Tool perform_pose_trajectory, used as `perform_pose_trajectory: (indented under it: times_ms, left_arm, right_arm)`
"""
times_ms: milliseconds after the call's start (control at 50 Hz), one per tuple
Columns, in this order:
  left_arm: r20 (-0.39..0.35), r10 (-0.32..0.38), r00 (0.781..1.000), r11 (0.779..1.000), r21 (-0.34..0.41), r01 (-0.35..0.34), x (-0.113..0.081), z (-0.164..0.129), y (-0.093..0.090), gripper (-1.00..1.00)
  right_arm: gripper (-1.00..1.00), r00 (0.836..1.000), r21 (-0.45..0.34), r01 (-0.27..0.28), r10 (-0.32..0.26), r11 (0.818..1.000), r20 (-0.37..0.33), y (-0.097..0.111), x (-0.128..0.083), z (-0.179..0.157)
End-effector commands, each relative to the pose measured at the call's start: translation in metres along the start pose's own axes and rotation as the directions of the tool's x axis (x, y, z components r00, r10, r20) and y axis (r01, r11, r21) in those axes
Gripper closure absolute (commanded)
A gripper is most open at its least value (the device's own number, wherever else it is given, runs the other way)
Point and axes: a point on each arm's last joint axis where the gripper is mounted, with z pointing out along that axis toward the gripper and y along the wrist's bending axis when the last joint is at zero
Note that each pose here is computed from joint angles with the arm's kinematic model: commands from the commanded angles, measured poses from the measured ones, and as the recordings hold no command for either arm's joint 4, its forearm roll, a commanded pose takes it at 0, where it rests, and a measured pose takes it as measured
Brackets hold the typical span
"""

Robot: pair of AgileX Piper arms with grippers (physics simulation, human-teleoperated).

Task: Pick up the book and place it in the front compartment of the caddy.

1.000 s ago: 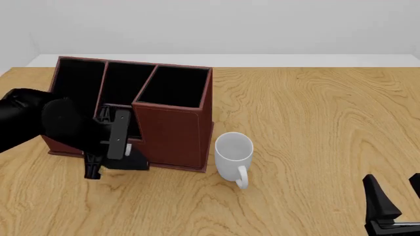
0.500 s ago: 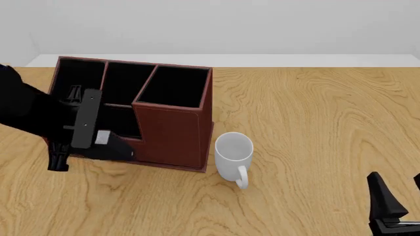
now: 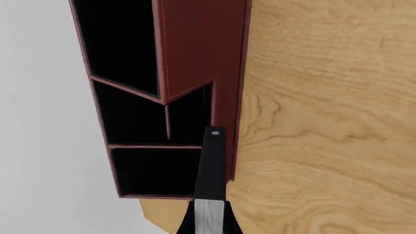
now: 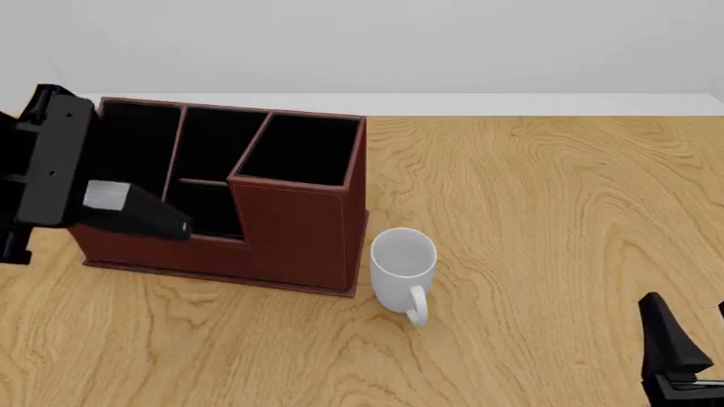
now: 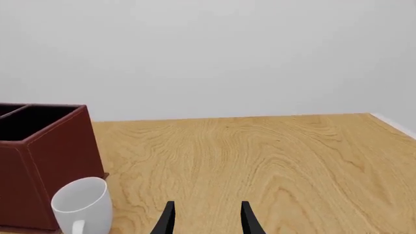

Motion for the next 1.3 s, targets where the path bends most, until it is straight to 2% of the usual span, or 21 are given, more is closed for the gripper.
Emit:
perform_pose_trajectory:
  times_ms: [20,160,220,280,360,500,560,700,900,1060,1300]
  left_arm:
    - [-0.015,0.071,0.997,0.994,-0.081,-0.072,0.003,-0.024,0.011,1.0]
    - [-0.023,0.113,0.993,0.987,-0.113,-0.115,0.003,-0.03,0.023,1.0]
    - [-0.021,0.105,0.994,0.985,-0.136,-0.107,0.002,-0.033,0.036,1.0]
    - [-0.025,0.113,0.993,0.985,-0.131,-0.115,0.003,-0.03,0.038,1.0]
    - [-0.023,0.135,0.991,0.981,-0.139,-0.136,0.001,-0.023,0.041,1.0]
    - [-0.058,0.141,0.988,0.977,-0.153,-0.148,0.012,-0.001,0.057,1.0]
    - [-0.039,0.125,0.991,0.975,-0.18,-0.13,0.005,0.002,0.066,1.0]
    - [-0.062,0.155,0.986,0.971,-0.177,-0.163,0.012,0.023,0.065,1.0]
    - [-0.046,0.156,0.987,0.965,-0.204,-0.162,0.005,0.042,0.077,1.0]
    - [-0.028,0.167,0.986,0.963,-0.208,-0.169,-0.003,0.054,0.081,1.0]
    - [-0.001,0.175,0.985,0.959,-0.225,-0.171,-0.016,0.059,0.089,1.0]
  right_arm:
    - [-1.0,1.0,0.003,-0.012,0.012,1.0,0.003,0.0,-0.001,0.0]
    - [-1.0,1.0,0.004,-0.011,0.011,1.0,0.003,0.0,-0.001,0.0]
    - [-1.0,1.0,0.005,-0.009,0.009,1.0,0.003,0.0,-0.001,0.0]
    - [-1.0,1.0,0.004,-0.008,0.008,1.0,0.003,0.0,-0.001,0.0]
    - [-1.0,1.0,0.011,-0.004,0.004,1.0,0.01,-0.001,-0.002,0.0]
    - [-1.0,1.0,0.008,-0.003,0.003,1.0,0.006,0.0,-0.002,0.0]
    - [-1.0,1.0,0.01,-0.003,0.003,1.0,0.005,0.0,-0.002,0.0]
    - [-1.0,1.0,0.011,-0.001,0.001,1.0,0.005,-0.001,-0.001,0.0]
    - [-1.0,1.0,0.011,0.003,-0.003,1.0,0.005,-0.001,-0.001,0.0]
    - [-1.0,1.0,0.013,0.008,-0.008,1.0,0.004,-0.001,-0.001,0.0]
    - [-1.0,1.0,0.01,0.013,-0.013,1.0,0.004,-0.001,-0.001,0.0]
